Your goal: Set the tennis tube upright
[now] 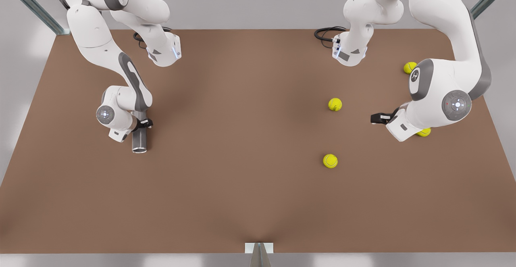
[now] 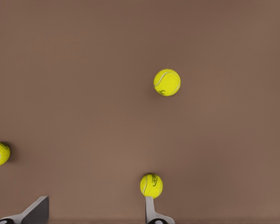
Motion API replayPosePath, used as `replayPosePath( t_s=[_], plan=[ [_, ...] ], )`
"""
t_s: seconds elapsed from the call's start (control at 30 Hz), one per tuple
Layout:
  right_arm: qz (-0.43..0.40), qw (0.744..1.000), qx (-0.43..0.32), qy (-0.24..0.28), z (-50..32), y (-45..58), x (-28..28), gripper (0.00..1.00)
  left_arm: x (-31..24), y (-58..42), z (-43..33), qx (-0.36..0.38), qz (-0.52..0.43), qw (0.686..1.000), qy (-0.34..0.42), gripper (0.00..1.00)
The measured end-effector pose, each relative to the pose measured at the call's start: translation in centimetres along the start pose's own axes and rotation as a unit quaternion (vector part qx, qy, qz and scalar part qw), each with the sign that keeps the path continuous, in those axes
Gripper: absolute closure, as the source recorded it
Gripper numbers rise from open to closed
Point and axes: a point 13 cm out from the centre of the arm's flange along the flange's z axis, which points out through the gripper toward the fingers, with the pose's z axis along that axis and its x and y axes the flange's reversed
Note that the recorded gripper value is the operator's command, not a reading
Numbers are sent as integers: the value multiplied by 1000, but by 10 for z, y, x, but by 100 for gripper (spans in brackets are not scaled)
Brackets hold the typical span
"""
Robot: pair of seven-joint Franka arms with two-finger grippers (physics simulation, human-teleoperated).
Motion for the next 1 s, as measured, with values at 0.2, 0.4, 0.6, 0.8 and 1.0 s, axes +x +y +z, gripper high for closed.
replayPosePath(
  t_s=[0.2, 0.4, 0.6, 0.8, 1.0],
  plan=[
    [-24, 1000, 5, -16, -14, 3, -16, 44, 1, -1, 0, 0, 0, 1000, 2, 0],
    [-127, 987, 19, -102, -93, 81, -120, 44, 0, -1, 3, 0, 0, 1000, 5, 0],
    [-339, 929, 29, -143, -107, 285, -220, 43, -4, 0, 11, 1, -3, 1000, 12, 0],
    [-524, 833, 94, -153, -117, 412, -229, 43, 2, -27, 9, 6, 17, 1000, 13, 0],
    [-601, 779, 110, -138, -86, 456, -227, 44, 6, -52, 4, 15, 33, 999, 7, 0]
  ],
)
